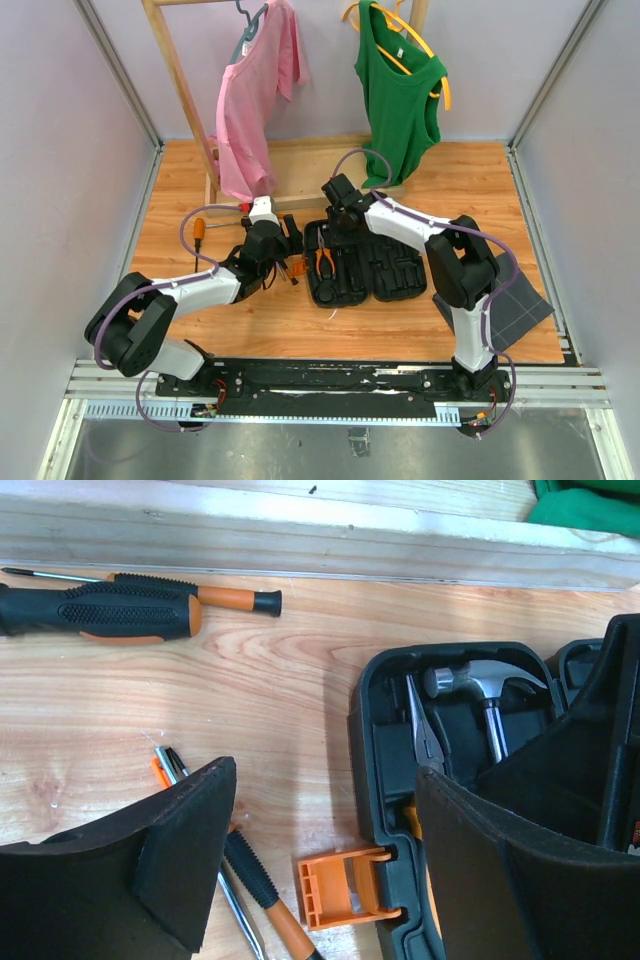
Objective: Sort the tools into containers
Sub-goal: Place the hammer in the storage box.
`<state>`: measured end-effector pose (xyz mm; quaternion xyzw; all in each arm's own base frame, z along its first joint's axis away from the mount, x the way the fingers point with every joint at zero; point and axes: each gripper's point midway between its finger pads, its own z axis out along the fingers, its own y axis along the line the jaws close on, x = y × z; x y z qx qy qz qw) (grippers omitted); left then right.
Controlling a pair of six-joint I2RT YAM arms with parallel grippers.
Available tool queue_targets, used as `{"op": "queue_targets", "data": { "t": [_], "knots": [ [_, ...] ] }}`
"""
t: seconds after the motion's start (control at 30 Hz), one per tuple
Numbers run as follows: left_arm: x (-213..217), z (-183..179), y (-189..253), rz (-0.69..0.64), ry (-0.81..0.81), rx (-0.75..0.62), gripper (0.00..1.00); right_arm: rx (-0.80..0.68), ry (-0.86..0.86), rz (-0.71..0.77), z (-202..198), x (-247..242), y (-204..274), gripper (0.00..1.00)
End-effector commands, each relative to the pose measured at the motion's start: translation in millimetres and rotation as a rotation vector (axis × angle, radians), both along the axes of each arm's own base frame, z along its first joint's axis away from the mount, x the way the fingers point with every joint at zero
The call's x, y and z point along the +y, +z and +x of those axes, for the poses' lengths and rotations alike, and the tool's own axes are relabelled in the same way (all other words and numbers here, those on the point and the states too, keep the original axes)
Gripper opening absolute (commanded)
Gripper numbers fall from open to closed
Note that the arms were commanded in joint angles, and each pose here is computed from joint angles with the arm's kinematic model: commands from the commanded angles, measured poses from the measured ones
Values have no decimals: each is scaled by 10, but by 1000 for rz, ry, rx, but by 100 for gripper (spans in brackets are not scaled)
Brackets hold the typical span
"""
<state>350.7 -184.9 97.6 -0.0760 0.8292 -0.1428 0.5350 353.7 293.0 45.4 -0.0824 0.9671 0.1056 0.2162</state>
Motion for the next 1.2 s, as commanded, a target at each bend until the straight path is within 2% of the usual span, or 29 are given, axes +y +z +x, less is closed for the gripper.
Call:
{"op": "queue_targets", "data": {
  "t": [0.0,0.57,0.87,1.17],
  "knots": [
    [-23,83,108,-17,9,-25,76,-4,-22,-57,17,-169,-31,29],
    [-24,79,114,-17,7,-25,76,-93,16,-72,-73,-333,328,33],
    [-85,81,144,-15,-31,-30,76,-72,77,-39,-308,-275,293,32],
    [-216,98,106,1,-103,-12,73,-21,117,57,-583,-225,191,29]
  ]
}}
